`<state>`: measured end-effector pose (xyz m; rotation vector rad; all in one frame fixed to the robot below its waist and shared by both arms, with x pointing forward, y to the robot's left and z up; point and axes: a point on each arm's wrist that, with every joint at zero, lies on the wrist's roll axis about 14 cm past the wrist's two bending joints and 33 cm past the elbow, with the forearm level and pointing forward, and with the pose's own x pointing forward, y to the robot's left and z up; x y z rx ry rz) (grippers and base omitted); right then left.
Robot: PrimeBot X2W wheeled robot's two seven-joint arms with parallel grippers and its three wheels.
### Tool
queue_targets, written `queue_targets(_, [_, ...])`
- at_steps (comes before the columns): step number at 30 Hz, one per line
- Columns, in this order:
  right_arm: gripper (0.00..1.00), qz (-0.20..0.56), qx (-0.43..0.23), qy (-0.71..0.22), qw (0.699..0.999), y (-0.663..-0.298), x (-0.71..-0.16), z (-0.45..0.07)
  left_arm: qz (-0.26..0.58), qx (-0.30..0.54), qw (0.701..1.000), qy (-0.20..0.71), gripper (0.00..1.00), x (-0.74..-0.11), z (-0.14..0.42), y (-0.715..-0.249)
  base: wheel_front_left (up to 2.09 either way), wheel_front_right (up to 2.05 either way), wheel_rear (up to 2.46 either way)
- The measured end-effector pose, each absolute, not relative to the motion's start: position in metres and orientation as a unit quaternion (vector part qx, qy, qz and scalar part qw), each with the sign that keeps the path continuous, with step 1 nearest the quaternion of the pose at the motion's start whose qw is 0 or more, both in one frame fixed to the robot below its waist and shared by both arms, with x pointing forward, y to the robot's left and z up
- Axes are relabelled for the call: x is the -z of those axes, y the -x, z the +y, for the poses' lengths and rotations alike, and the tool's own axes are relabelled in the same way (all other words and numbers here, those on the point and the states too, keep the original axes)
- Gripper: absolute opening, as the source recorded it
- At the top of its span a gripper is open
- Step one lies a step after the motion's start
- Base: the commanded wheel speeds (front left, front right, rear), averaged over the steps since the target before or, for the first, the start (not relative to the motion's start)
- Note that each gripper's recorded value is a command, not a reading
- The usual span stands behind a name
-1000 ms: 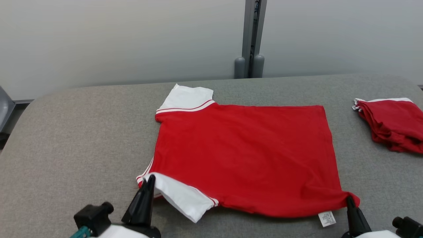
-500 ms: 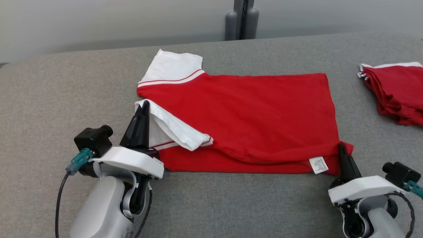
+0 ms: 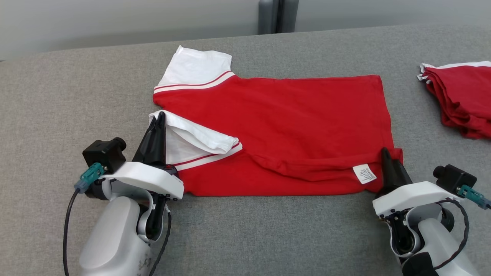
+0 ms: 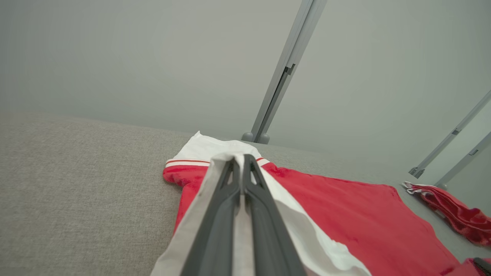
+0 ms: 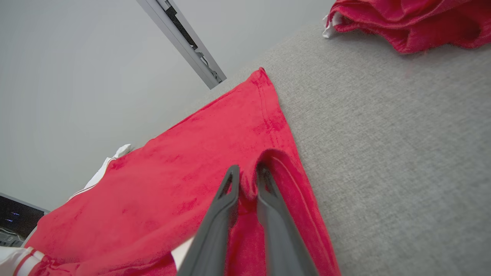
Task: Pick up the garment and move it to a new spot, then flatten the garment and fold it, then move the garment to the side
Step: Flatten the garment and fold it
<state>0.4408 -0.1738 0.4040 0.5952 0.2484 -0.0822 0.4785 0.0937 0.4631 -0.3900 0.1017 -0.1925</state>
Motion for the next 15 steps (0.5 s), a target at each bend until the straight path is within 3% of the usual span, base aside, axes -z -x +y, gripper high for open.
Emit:
queue_targets(1, [1.0,0.118,0.038,-0.291,0.949,-0.443,-0.407,-0.173,0.048,0.095,0.975,0.192,1.0,-0.465,0.094,-0.478,0.0,0.0,0.0])
queue_targets(15, [1.0,0.029,0.032,-0.254,0.966,-0.444,-0.461,-0.191,0.037,0.09,0.973,0.21,1.0,-0.472,0.101,-0.445,0.0,0.0,0.0])
